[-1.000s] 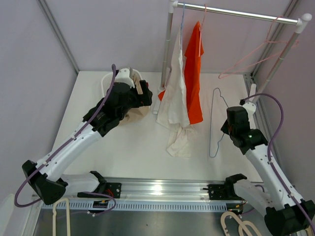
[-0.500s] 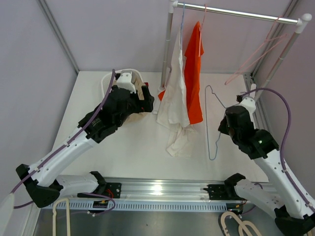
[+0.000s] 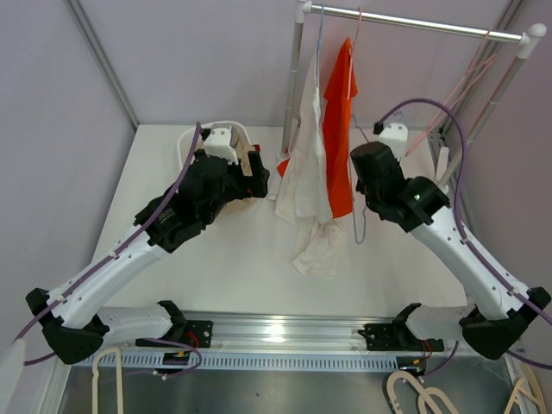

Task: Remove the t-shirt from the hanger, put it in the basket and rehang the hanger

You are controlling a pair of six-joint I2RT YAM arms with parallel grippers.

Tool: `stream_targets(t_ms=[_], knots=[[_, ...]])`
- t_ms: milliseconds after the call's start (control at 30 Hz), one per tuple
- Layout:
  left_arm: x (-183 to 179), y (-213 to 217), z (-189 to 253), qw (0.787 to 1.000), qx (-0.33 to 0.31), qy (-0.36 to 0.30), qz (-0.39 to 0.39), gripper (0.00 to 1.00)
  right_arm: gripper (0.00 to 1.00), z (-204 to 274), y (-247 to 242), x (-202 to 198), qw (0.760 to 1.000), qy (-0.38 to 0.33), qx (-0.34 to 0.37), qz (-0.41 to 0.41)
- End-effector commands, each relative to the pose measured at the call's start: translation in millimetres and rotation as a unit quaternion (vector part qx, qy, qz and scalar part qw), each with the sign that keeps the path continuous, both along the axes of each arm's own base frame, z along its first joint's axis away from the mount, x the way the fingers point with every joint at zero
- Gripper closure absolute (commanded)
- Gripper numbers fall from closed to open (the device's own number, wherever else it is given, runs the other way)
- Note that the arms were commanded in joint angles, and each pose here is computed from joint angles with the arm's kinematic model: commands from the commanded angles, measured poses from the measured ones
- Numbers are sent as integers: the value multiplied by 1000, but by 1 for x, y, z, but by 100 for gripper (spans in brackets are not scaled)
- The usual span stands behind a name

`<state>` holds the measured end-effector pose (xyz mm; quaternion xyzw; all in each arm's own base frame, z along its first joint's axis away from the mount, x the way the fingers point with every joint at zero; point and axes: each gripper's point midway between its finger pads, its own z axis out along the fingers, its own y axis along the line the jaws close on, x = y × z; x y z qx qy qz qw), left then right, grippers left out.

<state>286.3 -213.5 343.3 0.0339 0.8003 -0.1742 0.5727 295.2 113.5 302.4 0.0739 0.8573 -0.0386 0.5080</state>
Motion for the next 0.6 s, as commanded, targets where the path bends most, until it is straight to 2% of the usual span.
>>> stream_targets(t_ms=[0, 33, 67, 233, 267, 567], knots=[[-2, 0, 18, 1000, -8, -19, -2, 1, 100, 55, -1, 28, 997, -69, -33, -25], [-2, -1, 16, 1000, -8, -16, -4, 0, 100, 53, -1, 39, 996, -61, -59, -40], [-2, -2, 16, 1000, -7, -16, -5, 1, 100, 74, -1, 46, 994, -78, -60, -46], [1, -2, 18, 1000, 1, -19, -4, 1, 100, 96, -5, 88, 989, -82, -92, -84], [1, -1, 19, 1000, 1, -21, -2, 0, 100, 112, -11, 92, 987, -95, -85, -97], [3, -2, 15, 1000, 11, -21, -2, 0, 100, 154, -33, 128, 968, -138, -130, -164]])
